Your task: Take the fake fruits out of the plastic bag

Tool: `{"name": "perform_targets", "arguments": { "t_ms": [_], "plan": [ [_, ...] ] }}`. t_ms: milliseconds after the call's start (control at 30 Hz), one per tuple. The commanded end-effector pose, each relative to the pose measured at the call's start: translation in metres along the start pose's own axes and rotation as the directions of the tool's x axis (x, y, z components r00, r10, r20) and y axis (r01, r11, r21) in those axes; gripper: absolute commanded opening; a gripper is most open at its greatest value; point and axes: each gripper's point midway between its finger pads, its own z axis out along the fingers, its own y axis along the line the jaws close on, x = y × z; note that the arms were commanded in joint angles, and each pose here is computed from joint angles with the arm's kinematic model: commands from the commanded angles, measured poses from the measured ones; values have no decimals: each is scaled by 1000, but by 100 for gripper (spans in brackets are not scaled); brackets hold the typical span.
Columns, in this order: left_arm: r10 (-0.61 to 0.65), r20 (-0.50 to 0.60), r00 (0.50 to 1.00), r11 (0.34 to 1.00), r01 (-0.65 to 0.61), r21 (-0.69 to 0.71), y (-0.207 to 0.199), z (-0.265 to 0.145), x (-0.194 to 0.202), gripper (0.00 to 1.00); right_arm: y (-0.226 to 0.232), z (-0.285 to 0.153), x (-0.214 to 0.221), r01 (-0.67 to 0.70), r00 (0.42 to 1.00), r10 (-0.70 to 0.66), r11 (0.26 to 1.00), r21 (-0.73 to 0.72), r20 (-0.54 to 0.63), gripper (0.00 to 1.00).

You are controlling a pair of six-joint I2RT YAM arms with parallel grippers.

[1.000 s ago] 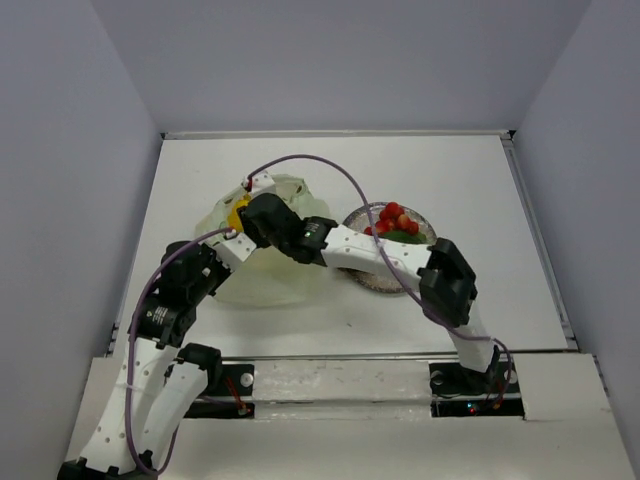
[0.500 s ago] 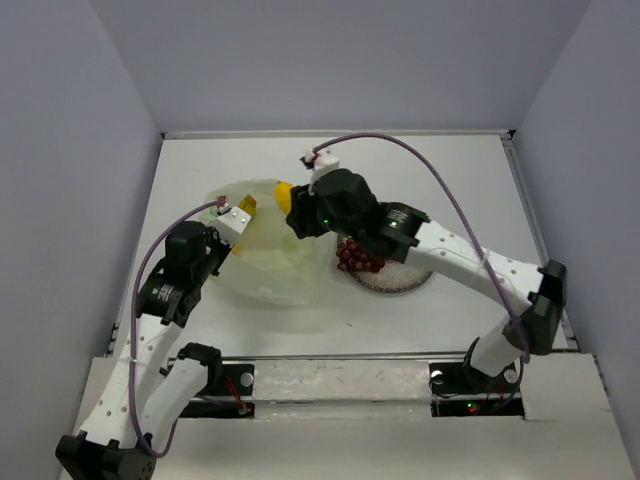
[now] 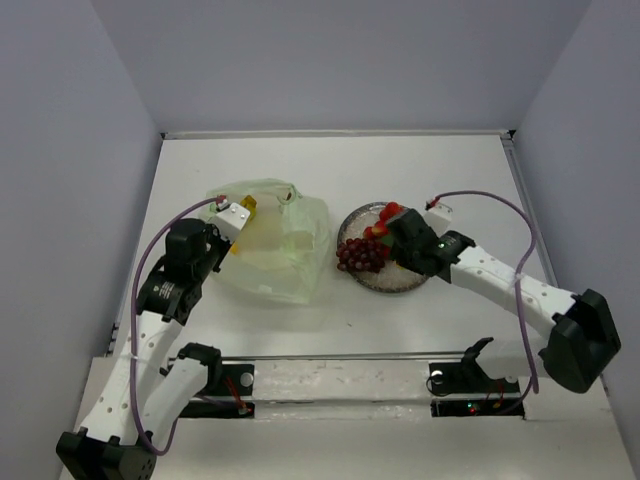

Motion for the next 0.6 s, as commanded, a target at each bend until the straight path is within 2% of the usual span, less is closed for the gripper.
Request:
{"name": "perform_targets", "arguments": {
  "t_ms": [0, 133, 167, 267, 300, 333, 367, 467, 567],
  "plan": [
    [2, 68, 998, 999, 2, -52, 15, -9, -22, 1, -23, 17, 26, -163, 986, 167, 976, 143, -16, 10],
    [14, 76, 997, 999, -10, -50, 15, -13, -23, 1, -41, 27, 41, -234, 971, 238, 953, 191, 4, 24],
    [14, 78, 997, 999, -10, -53, 16, -13, -23, 1, -36, 28, 39, -243, 969, 246, 955, 167, 7, 39],
    [21, 73, 997, 998, -17, -54, 16, -14, -22, 1, -29, 31, 41, -194, 980, 199, 969, 151, -19, 58],
    [22, 75, 997, 998, -18, -54, 16, -14, -23, 1, -28, 33, 43, -174, 983, 181, 972, 157, -30, 70],
    [19, 74, 997, 998, -15, -53, 16, -13, -22, 1, -27, 32, 45, -155, 985, 164, 976, 152, -46, 75],
    [19, 76, 997, 999, -15, -50, 15, -13, -23, 1, -26, 32, 46, -149, 986, 159, 977, 150, -54, 87],
    [17, 77, 997, 999, -14, -47, 15, -12, -24, 1, -27, 31, 49, -134, 986, 147, 979, 152, -74, 98],
    [15, 79, 997, 999, -12, -43, 15, -11, -25, 2, -24, 26, 42, -115, 990, 126, 983, 146, -69, 100]
  ]
}}
